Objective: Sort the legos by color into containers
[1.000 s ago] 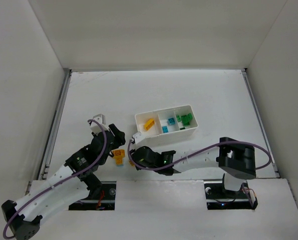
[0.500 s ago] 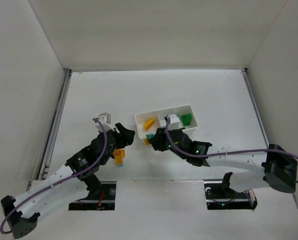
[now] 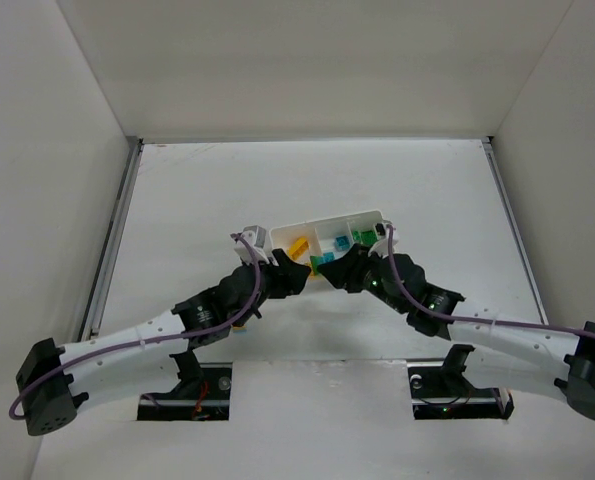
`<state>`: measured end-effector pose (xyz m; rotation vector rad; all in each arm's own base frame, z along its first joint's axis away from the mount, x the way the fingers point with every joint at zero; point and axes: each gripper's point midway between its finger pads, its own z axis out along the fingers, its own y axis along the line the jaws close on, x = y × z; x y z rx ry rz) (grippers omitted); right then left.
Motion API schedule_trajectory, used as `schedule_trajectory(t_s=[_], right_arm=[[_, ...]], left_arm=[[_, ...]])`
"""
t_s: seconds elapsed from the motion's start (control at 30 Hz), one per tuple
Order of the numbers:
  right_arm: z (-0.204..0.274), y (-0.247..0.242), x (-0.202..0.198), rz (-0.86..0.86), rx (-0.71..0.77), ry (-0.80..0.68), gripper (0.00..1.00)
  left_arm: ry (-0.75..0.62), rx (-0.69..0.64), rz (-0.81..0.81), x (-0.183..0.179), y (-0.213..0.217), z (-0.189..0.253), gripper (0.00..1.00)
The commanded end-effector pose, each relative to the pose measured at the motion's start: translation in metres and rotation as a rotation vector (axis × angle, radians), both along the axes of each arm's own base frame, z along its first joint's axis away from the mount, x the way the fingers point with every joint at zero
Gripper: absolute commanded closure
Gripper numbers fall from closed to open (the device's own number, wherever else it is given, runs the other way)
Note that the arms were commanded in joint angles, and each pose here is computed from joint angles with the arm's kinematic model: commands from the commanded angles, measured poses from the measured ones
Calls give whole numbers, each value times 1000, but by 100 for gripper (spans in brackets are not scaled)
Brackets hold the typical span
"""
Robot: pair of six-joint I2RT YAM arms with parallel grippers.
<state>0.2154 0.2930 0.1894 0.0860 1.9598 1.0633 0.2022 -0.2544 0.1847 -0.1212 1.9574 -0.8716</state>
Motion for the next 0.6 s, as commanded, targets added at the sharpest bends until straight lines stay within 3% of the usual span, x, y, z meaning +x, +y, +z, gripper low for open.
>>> schedule_trajectory(t_s=[0.0, 0.17, 0.47, 0.57], right_arm=[[23, -5, 4, -16, 111, -26, 74], [22, -11, 5, -21, 134, -23, 74], [25, -11, 1, 0, 168, -27, 73], [28, -13, 0, -1, 181, -33, 73]], left_arm=[[-57, -97, -12, 5, -15, 38, 46], [-60, -119, -19, 7, -24, 40, 52], [-45, -120, -62, 7, -41, 34, 52], [-41, -120, -48, 10, -40, 33, 59]])
